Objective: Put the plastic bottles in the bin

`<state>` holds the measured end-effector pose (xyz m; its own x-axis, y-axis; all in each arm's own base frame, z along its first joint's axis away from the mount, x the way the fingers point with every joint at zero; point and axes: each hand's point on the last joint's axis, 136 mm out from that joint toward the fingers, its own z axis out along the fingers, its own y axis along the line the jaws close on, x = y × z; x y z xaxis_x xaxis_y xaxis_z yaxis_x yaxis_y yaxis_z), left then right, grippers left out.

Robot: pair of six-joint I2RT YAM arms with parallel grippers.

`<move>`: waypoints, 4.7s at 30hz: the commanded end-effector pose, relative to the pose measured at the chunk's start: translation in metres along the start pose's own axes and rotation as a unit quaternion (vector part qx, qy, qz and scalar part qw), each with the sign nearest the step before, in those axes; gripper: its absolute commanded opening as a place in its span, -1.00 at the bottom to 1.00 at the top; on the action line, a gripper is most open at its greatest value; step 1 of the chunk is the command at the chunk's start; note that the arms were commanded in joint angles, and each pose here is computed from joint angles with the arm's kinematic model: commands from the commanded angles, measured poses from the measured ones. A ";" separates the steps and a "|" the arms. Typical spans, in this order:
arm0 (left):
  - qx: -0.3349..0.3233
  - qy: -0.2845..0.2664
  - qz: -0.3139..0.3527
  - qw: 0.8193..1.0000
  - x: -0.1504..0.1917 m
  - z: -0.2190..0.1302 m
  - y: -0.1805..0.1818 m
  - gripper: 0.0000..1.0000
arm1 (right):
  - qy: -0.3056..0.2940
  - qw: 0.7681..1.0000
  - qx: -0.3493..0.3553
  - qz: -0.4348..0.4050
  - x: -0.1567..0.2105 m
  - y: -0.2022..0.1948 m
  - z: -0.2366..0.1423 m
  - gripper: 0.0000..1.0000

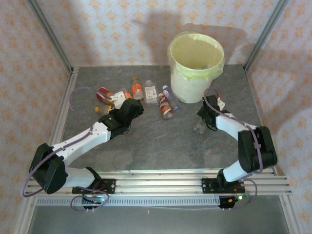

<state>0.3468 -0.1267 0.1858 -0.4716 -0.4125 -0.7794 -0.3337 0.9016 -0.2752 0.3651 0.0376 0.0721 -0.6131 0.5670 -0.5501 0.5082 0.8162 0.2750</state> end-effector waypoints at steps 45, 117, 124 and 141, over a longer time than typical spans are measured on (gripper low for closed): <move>-0.111 -0.010 -0.122 0.986 -0.010 -0.024 0.073 1.00 | -0.331 0.828 -0.413 -0.185 -0.266 0.241 -0.230 -0.09; -0.116 0.056 -0.150 0.980 0.012 0.012 0.071 1.00 | -0.245 0.845 -0.407 -0.246 -0.151 0.196 -0.258 0.98; -0.144 0.052 -0.188 0.970 0.002 0.024 0.092 1.00 | -0.252 0.861 -0.384 -0.220 -0.117 0.148 -0.254 0.98; -0.144 0.105 -0.332 0.926 -0.002 0.107 0.138 0.99 | -0.270 0.864 -0.342 -0.254 -0.102 0.114 -0.262 0.98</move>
<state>0.3700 0.0123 0.0788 -0.2727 -0.8736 -0.4030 -0.8234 0.4286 -0.3719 0.3354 0.1044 0.3518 -0.2296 0.1474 -0.9621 -0.3278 0.9190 0.2190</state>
